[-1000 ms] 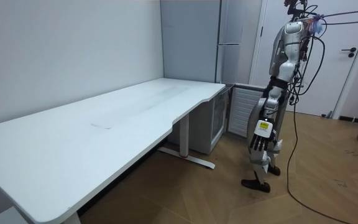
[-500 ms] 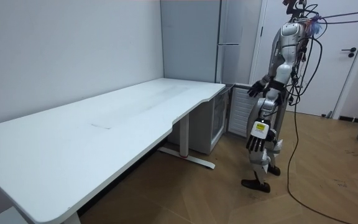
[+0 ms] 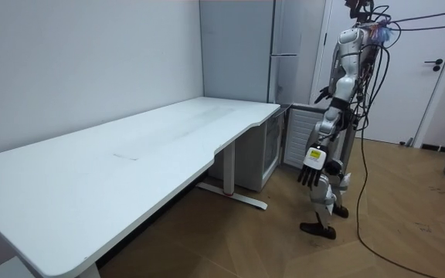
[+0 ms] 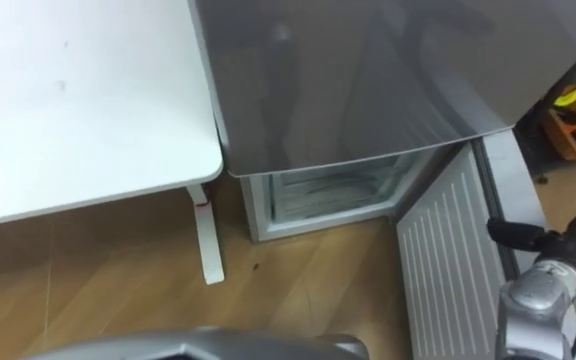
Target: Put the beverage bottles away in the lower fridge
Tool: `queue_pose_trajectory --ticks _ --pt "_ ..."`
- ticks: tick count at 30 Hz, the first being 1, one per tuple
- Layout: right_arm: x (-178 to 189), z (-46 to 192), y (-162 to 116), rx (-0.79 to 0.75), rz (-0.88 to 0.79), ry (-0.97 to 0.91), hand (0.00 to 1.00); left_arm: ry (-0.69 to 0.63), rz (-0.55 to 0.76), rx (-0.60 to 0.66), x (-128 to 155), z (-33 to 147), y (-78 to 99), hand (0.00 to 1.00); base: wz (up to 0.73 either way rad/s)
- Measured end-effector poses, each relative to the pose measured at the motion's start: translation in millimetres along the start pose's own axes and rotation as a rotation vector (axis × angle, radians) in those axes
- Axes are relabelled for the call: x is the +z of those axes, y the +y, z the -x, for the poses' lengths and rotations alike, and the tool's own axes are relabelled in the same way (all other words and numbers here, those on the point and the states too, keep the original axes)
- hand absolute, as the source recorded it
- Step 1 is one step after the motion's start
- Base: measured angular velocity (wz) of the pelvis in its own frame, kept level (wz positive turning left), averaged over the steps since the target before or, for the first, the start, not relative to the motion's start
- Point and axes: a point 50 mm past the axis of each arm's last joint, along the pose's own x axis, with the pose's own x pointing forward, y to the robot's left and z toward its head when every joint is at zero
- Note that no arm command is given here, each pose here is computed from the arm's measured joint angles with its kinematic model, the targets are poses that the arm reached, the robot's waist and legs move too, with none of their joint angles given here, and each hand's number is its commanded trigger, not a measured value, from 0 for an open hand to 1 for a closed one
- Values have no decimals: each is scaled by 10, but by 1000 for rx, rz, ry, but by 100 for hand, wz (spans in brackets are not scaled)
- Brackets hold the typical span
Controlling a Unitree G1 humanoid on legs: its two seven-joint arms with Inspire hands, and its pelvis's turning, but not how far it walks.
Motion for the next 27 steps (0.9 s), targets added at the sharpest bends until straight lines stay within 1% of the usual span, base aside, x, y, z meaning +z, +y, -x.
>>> queue_pose_trajectory --ticks 4,12,17,22,26,27 --pt "-46 11 -40 -22 4 13 0 -8 17 14 17 -1 44 0 -2" --pt "-211 25 -118 -62 18 77 0 -7 11 13 -12 8 53 0 0" --pt "-348 40 -128 -64 -18 152 0 -20 1 18 16 11 59 0 0" --pt "-536 55 -223 -112 -130 275 0 -24 19 34 38 13 93 0 0" --pt "-696 94 -252 -129 -156 361 0 -23 19 36 44 12 95 0 0" --pt "-734 107 -254 -135 -184 386 0 -21 19 36 42 12 93 0 0"
